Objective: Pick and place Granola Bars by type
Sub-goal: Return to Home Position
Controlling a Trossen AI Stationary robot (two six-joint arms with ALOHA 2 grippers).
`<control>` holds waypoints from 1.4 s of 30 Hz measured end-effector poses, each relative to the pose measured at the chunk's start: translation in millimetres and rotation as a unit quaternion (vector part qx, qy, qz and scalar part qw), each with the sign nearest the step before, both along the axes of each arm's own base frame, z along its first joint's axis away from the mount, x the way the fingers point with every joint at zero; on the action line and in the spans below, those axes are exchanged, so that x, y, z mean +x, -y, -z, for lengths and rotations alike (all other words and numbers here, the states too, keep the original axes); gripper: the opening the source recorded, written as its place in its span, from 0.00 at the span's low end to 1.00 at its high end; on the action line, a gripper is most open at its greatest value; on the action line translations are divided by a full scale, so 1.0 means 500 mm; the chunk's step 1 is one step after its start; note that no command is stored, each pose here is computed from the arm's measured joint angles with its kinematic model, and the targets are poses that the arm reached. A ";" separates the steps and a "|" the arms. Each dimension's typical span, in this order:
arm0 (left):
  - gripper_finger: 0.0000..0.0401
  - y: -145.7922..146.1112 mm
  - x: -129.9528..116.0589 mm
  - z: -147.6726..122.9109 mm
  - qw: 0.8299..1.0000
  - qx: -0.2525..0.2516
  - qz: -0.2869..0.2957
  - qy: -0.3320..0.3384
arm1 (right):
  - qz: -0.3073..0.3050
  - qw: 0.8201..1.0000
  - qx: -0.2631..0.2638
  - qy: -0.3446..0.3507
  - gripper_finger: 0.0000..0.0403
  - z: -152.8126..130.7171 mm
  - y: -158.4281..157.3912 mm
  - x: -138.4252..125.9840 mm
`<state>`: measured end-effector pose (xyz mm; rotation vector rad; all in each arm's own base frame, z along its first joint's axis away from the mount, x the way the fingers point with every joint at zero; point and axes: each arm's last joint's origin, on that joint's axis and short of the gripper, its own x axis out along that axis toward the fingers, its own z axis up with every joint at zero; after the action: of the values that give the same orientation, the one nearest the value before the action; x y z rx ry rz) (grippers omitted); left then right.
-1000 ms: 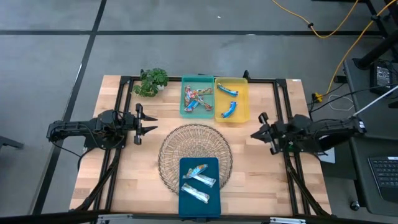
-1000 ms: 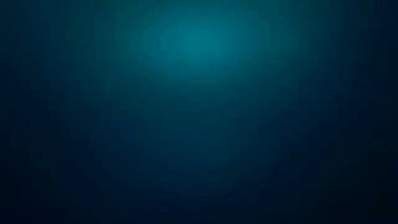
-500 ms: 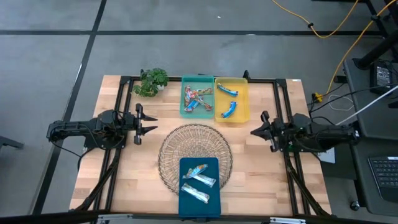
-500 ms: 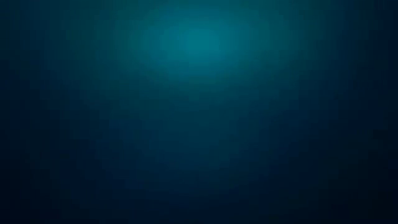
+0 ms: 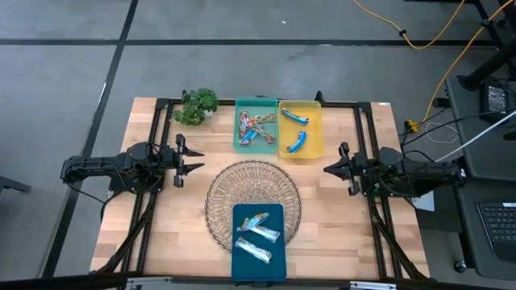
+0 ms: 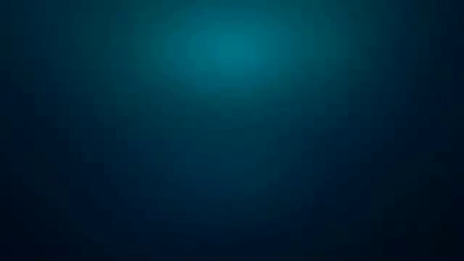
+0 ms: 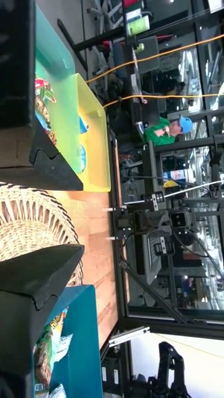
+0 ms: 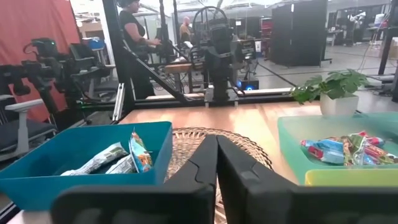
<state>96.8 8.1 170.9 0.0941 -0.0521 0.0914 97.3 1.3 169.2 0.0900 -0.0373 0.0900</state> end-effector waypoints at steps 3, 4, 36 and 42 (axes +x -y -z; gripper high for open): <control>0.36 0.000 0.000 0.000 1.000 0.000 0.000 0.000 | 0.000 1.000 0.004 0.000 0.06 0.000 0.000 0.000; 0.36 0.000 0.000 0.000 1.000 0.000 0.000 0.000 | 0.000 1.000 0.003 0.000 0.07 0.000 0.000 0.000; 0.36 0.000 0.000 0.000 1.000 0.000 0.000 0.000 | 0.000 1.000 0.002 0.000 0.08 0.000 0.000 0.000; 0.36 0.000 0.000 0.000 1.000 0.000 0.000 0.000 | 0.000 1.000 0.002 0.000 0.08 0.000 0.000 0.000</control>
<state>96.8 8.0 170.9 0.0941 -0.0521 0.0907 97.3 1.3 169.4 0.0944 -0.0382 0.0897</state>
